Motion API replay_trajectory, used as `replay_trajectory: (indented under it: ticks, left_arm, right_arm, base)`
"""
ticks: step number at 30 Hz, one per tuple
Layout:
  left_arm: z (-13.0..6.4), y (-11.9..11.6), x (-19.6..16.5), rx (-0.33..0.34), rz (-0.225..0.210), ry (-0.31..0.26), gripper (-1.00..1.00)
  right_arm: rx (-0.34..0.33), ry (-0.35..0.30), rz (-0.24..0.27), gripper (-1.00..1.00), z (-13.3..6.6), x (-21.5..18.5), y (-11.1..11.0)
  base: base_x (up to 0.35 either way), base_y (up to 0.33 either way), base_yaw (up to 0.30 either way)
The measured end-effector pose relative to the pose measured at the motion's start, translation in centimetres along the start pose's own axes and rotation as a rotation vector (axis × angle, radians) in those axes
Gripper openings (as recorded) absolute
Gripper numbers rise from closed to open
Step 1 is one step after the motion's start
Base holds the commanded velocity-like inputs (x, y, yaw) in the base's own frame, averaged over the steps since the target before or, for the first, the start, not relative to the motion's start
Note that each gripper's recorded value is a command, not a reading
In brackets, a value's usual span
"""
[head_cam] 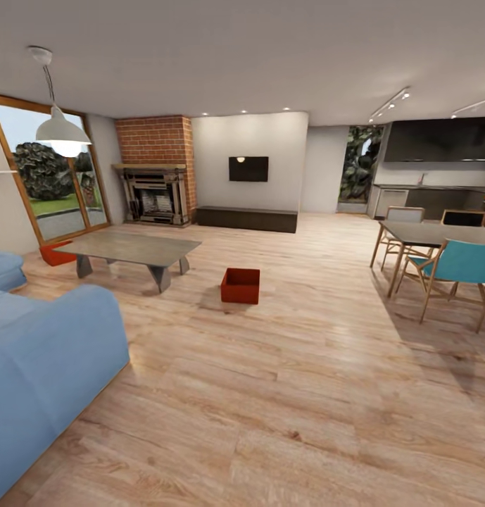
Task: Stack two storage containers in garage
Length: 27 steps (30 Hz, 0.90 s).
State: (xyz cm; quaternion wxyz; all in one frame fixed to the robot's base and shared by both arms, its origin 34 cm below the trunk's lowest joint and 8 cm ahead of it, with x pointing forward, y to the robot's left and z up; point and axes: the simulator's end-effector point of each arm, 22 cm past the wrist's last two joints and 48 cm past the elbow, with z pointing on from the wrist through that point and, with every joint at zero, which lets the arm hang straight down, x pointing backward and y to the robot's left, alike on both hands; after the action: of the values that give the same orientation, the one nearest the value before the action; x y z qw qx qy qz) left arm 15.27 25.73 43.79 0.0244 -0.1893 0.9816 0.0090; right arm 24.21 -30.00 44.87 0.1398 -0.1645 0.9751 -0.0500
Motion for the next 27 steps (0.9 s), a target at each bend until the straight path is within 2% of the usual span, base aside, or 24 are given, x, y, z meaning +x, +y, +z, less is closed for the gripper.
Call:
replay_trajectory:
  ticks: [27]
  left_arm:
    - [0.00,0.00,-0.05,0.000,0.000,-0.002,1.00]
  right_arm:
    - [0.001,-0.003,0.000,1.00,0.00,-0.06,-0.02]
  base:
    - [0.323,0.000,0.000]
